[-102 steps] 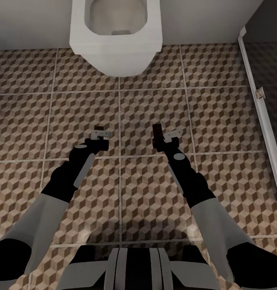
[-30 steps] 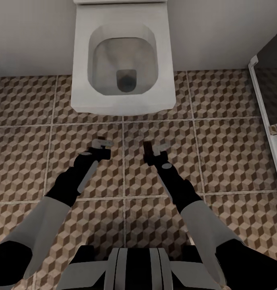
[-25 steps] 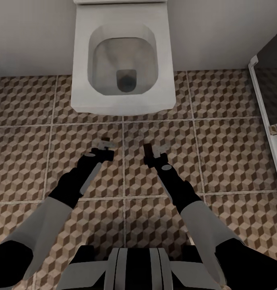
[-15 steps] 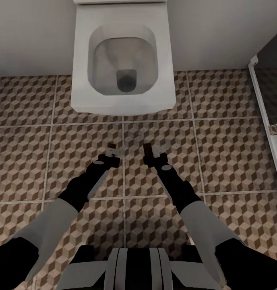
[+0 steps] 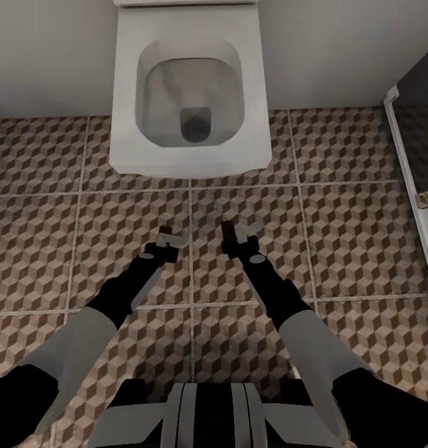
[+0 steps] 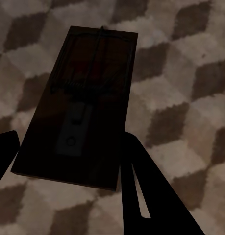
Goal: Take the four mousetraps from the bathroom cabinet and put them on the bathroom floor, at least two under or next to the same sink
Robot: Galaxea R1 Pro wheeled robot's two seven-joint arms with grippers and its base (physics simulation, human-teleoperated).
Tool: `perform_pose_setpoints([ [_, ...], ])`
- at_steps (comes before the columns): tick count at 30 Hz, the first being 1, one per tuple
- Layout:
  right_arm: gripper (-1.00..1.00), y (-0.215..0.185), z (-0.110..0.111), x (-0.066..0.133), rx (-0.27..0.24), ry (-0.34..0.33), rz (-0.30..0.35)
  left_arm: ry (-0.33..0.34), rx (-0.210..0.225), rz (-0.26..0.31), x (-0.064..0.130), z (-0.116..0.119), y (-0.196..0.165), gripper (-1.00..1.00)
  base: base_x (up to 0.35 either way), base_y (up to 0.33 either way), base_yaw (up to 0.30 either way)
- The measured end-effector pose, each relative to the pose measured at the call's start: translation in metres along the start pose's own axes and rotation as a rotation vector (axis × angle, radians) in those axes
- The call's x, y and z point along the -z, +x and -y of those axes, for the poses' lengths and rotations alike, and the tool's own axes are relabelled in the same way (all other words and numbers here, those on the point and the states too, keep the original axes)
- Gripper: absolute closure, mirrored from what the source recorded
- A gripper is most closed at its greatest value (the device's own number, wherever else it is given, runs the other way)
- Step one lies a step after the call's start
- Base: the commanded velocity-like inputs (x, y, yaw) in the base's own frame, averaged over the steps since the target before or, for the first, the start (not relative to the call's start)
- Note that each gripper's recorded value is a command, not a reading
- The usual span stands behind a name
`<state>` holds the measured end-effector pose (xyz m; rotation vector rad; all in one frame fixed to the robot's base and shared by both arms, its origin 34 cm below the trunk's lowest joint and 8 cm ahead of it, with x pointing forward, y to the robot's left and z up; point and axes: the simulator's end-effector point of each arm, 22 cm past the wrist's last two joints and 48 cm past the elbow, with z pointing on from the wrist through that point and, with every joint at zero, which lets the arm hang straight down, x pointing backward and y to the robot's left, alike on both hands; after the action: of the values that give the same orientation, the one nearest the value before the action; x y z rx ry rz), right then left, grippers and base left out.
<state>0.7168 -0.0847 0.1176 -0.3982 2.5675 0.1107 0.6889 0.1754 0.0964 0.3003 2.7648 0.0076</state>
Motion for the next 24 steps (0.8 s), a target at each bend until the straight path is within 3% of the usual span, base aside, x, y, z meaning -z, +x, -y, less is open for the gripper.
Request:
perform_pose_setpoints([
  [8,1.00,0.009,0.000,-0.003,0.007,-0.001,-0.028,-0.036,0.050,-0.010,-0.003,-0.026,0.004,1.00,0.000,0.000,0.000],
  [13,1.00,0.017,0.001,-0.006,0.014,-0.002,-0.053,-0.055,0.054,-0.078,-0.010,-0.034,0.035,1.00,0.000,0.000,0.000],
  [24,1.00,0.006,0.010,-0.016,0.032,0.008,-0.064,-0.065,0.056,-0.111,-0.012,-0.038,0.050,1.00,0.000,0.000,0.000],
])
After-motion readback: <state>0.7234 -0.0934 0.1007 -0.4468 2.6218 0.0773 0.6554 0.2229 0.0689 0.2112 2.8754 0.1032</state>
